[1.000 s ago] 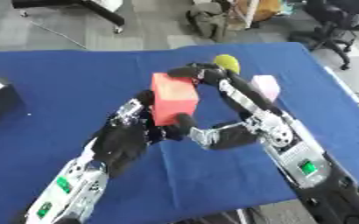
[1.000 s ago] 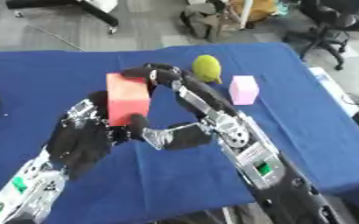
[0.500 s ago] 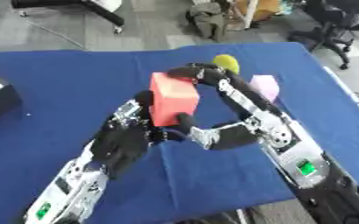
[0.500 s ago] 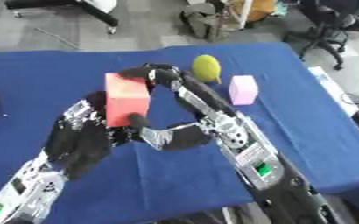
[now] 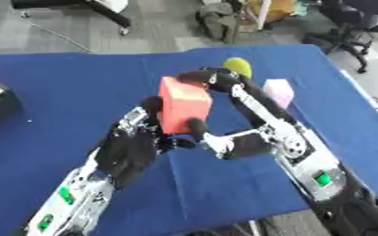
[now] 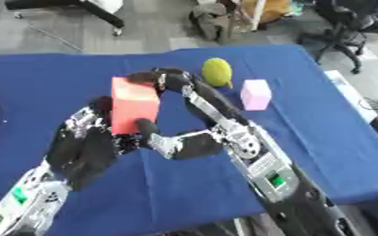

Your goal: Pick up the objects with one hand, pass them to the other hand, and then place them into the box on the other side of the table.

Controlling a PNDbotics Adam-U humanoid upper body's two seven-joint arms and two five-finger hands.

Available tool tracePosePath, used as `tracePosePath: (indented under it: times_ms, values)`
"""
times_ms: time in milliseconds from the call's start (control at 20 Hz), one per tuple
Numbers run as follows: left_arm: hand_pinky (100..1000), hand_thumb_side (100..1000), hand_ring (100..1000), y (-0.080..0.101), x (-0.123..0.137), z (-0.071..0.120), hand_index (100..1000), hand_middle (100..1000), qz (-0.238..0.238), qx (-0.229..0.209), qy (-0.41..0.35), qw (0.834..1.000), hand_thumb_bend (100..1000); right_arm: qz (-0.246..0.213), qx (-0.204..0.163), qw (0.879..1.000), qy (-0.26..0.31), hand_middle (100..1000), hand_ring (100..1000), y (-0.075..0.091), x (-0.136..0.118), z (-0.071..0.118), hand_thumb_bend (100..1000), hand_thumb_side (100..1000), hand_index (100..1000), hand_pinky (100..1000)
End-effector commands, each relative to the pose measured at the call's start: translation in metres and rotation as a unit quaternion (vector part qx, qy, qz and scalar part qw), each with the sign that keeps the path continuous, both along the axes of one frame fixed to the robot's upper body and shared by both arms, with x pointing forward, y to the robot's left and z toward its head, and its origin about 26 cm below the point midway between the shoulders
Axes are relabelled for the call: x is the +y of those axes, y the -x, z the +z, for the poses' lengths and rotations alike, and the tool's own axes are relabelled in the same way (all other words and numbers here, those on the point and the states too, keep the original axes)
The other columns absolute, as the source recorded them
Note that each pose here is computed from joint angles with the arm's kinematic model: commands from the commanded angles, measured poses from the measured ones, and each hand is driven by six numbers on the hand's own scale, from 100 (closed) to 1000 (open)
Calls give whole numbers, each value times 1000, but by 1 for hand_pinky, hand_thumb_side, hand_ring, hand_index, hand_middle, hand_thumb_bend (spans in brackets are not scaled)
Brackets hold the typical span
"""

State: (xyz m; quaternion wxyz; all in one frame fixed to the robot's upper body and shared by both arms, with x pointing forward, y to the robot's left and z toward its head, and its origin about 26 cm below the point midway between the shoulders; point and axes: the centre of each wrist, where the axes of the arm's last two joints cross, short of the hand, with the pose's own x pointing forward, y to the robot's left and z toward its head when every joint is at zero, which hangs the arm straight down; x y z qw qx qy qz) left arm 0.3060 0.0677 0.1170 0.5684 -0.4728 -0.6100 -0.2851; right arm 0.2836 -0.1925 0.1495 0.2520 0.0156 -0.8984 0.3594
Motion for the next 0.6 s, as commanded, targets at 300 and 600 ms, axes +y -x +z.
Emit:
tracePosePath:
  times_ms: [300,600]
  values:
    - [778,778,795,3,-4,14,813,723,-24,-19,11,999,383,1,12,1000,-29,240,453,4,-9,2,100,449,601,568]
    - [779,783,797,3,-2,18,814,720,-21,-35,9,999,367,5,23,999,-31,238,445,4,-10,3,100,448,600,549]
